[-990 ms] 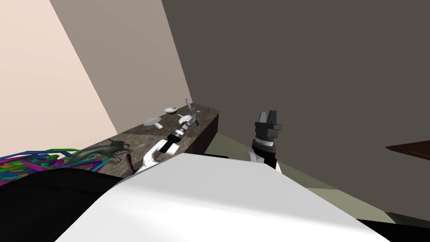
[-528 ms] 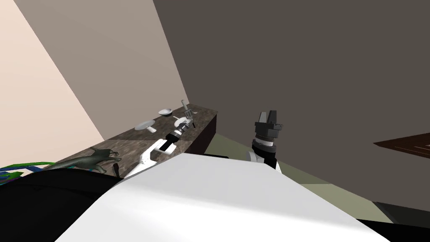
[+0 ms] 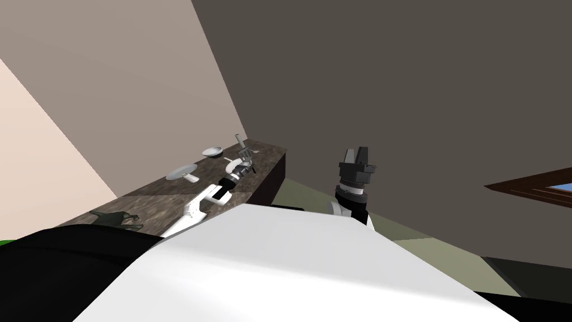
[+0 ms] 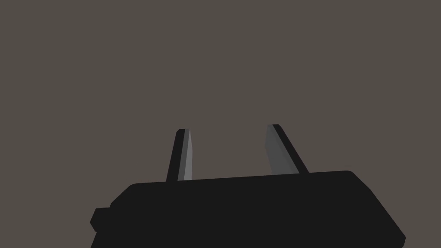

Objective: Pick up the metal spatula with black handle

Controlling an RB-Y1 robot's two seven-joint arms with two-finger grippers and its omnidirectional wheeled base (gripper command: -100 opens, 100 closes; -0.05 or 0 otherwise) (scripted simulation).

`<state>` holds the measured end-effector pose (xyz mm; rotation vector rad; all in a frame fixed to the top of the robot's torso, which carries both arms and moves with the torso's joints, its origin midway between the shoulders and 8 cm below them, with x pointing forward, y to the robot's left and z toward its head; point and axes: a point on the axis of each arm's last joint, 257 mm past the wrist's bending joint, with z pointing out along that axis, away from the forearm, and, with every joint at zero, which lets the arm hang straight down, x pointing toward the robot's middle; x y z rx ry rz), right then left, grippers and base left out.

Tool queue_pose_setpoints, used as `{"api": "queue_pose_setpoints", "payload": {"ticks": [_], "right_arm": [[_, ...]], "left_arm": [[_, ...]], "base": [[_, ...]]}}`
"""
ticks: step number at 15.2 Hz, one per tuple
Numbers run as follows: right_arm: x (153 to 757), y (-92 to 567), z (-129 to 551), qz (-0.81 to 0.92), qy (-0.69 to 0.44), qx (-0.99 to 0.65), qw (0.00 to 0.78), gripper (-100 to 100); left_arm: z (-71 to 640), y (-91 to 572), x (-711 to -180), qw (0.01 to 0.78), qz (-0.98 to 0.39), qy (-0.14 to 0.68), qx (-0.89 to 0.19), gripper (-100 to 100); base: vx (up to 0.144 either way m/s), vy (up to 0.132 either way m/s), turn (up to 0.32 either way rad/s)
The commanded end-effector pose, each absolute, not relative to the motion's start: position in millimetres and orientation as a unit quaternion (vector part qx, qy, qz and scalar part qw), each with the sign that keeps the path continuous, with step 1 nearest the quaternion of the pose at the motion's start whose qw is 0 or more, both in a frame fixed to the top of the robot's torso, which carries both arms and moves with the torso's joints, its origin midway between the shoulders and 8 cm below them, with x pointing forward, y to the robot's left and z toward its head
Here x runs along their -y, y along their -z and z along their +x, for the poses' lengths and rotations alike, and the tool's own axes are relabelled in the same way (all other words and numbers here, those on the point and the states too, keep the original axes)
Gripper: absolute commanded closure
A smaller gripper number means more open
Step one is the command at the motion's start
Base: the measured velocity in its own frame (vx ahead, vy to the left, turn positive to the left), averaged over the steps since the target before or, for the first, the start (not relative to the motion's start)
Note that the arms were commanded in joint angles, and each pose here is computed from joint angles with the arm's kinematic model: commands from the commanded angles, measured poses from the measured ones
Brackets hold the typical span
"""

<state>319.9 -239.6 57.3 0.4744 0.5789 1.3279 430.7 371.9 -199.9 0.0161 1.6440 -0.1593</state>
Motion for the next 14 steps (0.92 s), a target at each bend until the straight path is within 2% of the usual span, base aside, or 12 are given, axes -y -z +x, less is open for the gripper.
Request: {"api": "queue_pose_setpoints", "payload": {"ticks": [1,2,7,8,14], "right_arm": [[239.6,-57.3,319.9,0.215,-0.602,-0.262,0.723,0],[239.6,-57.3,319.9,0.215,-0.602,-0.262,0.723,0],[239.6,-57.3,319.9,0.215,-0.602,-0.262,0.723,0],[239.6,-57.3,319.9,0.215,-0.602,-0.262,0.723,0],[239.6,-57.3,319.9,0.215,-0.602,-0.262,0.723,0]], "left_arm": [[430.7,199.9,-371.9,0.678,0.007,0.071,-0.732,-100],[430.7,199.9,-372.0,0.678,0.007,0.071,-0.732,100],[430.3,201.2,-373.3,0.677,0.006,0.07,-0.733,100],[427.9,194.1,-374.4,0.676,0.011,0.065,-0.734,-100],[422.2,178.5,-376.4,0.673,0.02,0.056,-0.737,-100]], "base": [[0.016,-0.001,0.0],[0.008,-0.001,0.0],[0.0,0.001,0.004],[0.017,-0.029,0.01],[0.041,-0.062,0.02]]}}
